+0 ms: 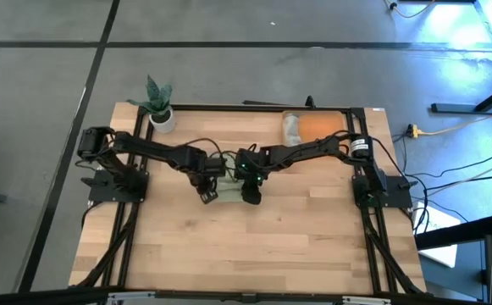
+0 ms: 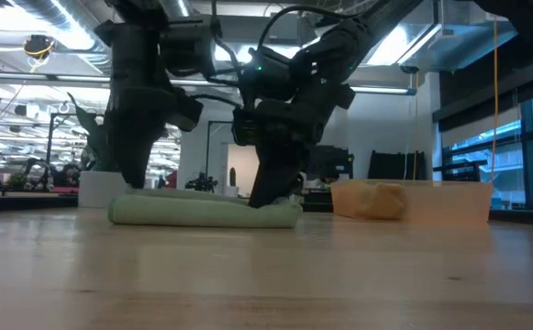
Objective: Roll microfiber towels into tight, uniform cylinder then place into a basket
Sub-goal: Roll the green microfiber towel
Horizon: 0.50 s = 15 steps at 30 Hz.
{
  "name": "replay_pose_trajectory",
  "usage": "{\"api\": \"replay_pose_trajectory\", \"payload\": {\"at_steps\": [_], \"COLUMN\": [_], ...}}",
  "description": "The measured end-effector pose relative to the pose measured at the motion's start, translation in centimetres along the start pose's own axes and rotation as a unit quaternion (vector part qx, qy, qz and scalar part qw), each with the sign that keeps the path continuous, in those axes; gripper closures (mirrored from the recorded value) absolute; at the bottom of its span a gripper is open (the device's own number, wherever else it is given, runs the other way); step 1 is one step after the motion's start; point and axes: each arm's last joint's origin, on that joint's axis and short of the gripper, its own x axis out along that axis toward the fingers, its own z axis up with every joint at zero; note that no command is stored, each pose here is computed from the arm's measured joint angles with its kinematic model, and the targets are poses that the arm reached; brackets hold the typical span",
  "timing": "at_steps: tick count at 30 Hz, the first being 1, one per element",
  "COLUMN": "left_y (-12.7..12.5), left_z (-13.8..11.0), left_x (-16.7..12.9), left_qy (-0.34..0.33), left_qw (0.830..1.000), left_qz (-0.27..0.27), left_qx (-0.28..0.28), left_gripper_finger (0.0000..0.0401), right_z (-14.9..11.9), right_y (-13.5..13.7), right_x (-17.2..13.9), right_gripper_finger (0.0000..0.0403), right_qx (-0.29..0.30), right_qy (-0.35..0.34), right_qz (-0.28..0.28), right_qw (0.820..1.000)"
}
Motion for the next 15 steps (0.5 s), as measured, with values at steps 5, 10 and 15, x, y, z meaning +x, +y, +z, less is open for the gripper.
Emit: {"api": "replay_pose_trajectory", "payload": {"at_steps": [5,10,15], "left_y": [0.8,0.1,-2.4], "left_z": [-0.2,-1.3,-2.5], "left_x": [-3.0,-5.9,-6.0], "left_qy": [-0.01,-0.053,-0.089], "left_qw": [1.0,0.995,0.976], "left_qz": [-0.006,-0.054,-0.088], "left_qx": [-0.002,0.06,0.177], "left_gripper_finger": [0.0321,0.032,0.0328], "right_z": [0.0,0.0,0.1], "right_y": [0.0,0.0,0.0], "right_x": [0.0,0.0,0.0], "right_gripper_finger": [0.0268,0.0268,0.0268], "right_qx": [0.0,0.011,0.012], "right_qy": [0.0,0.0,0.0], "right_qz": [0.0,0.0,0.002], "right_qw": [1.0,1.0,1.0]}}
